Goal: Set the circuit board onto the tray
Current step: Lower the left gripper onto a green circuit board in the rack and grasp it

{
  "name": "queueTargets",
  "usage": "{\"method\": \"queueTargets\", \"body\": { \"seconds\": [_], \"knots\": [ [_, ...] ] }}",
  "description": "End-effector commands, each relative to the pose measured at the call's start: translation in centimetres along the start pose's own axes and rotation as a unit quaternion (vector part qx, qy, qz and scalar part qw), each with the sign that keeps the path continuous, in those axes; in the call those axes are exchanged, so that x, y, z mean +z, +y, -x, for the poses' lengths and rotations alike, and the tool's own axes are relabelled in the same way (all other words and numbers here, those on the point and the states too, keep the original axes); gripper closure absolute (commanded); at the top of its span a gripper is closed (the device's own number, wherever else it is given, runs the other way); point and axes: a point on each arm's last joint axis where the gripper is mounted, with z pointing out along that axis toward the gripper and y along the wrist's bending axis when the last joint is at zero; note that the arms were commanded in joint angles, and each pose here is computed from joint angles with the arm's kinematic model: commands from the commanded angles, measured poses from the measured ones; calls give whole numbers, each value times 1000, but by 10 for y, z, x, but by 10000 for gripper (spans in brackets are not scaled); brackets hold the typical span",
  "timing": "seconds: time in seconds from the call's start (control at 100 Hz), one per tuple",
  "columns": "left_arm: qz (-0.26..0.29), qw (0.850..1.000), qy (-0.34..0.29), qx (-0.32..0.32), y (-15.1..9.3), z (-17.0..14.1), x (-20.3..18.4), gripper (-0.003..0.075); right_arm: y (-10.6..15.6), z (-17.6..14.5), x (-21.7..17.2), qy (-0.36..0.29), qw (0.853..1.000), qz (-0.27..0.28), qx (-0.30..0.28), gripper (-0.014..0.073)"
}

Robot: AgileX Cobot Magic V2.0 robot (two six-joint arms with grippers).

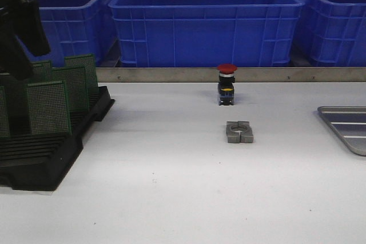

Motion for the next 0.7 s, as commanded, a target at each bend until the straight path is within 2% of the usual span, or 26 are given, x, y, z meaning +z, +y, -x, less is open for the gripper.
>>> {"method": "queueTargets", "body": {
  "seconds": [0.0, 0.69],
  "knots": [
    [37, 999, -25, 1, 5, 10, -15, 186, 0, 13, -2, -59, 998, 0, -5, 664],
    [-29, 999, -20, -24, 11, -2, 29, 186, 0, 13, -2, -59, 998, 0, -5, 664]
  ]
}}
